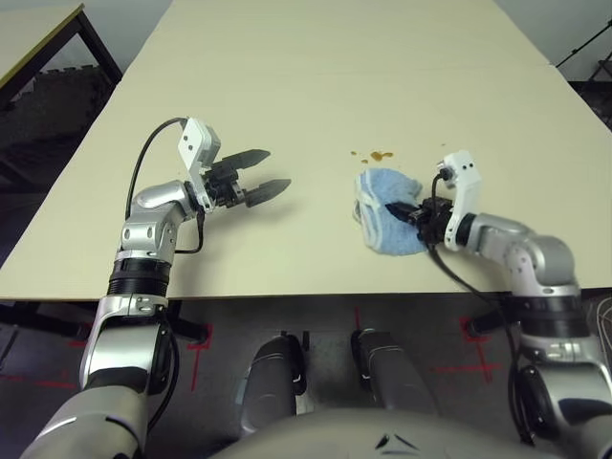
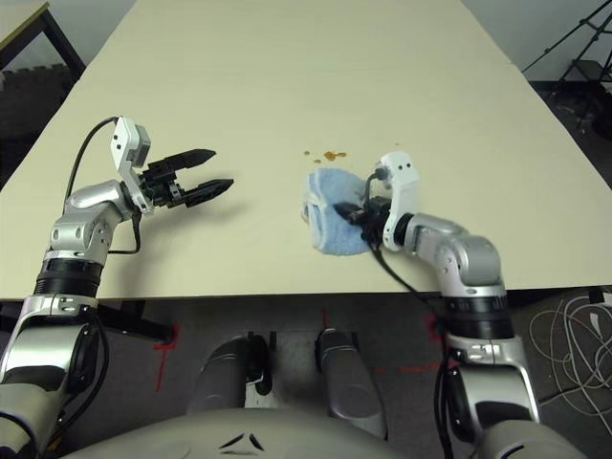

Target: Wipe the water off the table with a rag.

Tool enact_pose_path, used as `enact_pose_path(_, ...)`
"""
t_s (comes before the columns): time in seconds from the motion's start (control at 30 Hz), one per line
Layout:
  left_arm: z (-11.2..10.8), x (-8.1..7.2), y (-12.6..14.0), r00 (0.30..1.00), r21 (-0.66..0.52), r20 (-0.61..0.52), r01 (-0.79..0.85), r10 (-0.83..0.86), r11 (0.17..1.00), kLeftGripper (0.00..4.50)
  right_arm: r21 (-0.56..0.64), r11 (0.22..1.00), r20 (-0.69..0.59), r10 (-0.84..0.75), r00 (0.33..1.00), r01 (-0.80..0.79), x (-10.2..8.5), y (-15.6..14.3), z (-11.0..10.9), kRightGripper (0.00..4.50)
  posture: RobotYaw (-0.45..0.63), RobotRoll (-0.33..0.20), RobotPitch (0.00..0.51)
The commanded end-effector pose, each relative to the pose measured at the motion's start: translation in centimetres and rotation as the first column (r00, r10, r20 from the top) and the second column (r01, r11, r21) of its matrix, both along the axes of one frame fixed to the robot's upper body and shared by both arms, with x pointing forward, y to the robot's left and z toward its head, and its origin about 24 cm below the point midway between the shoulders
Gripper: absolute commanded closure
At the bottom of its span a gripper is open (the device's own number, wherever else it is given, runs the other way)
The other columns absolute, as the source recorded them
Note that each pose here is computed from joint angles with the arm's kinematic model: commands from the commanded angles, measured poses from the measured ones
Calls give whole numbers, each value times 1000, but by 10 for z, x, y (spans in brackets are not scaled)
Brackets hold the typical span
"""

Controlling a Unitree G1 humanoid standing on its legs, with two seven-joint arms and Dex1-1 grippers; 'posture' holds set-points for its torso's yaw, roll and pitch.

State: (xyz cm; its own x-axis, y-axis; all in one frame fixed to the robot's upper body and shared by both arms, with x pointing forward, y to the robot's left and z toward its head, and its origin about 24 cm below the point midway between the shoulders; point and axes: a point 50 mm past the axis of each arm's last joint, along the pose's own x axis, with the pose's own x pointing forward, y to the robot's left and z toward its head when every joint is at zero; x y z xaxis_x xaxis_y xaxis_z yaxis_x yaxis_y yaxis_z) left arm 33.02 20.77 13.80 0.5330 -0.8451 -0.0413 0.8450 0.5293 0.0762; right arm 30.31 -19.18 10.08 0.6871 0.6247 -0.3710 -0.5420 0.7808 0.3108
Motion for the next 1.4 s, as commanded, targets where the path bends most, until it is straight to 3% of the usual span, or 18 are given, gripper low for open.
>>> enact_pose_path(0.03, -1, -1, -3, 1000, 14, 1, 13, -13, 1000, 0, -4, 999, 24, -33, 999, 34, 4, -16, 9, 4500, -163, 0, 140)
enact_pose_path(0.43, -1, 0, -3, 1000, 19, 1, 15, -15, 1000, 0, -117, 979, 86, -158, 984, 168, 14, -85, 37, 4500, -168, 0, 139)
enact_pose_path(0.8, -2, 0, 1, 1000, 26, 0, 6, -6, 1000, 0, 159, 962, 171, -250, 953, 224, 35, -67, 68, 4500, -170, 0, 135)
enact_pose_path(1.2, 1, -2, 4, 1000, 31, 9, 4, -5, 999, 0, 60, 944, 144, -330, 933, 325, 66, -54, 31, 4500, -147, 0, 133)
enact_pose_path(1.4, 1, -3, 6, 1000, 38, 9, 2, -2, 999, 0, 35, 956, 114, -295, 949, 293, 75, -36, 16, 4500, -138, 0, 131)
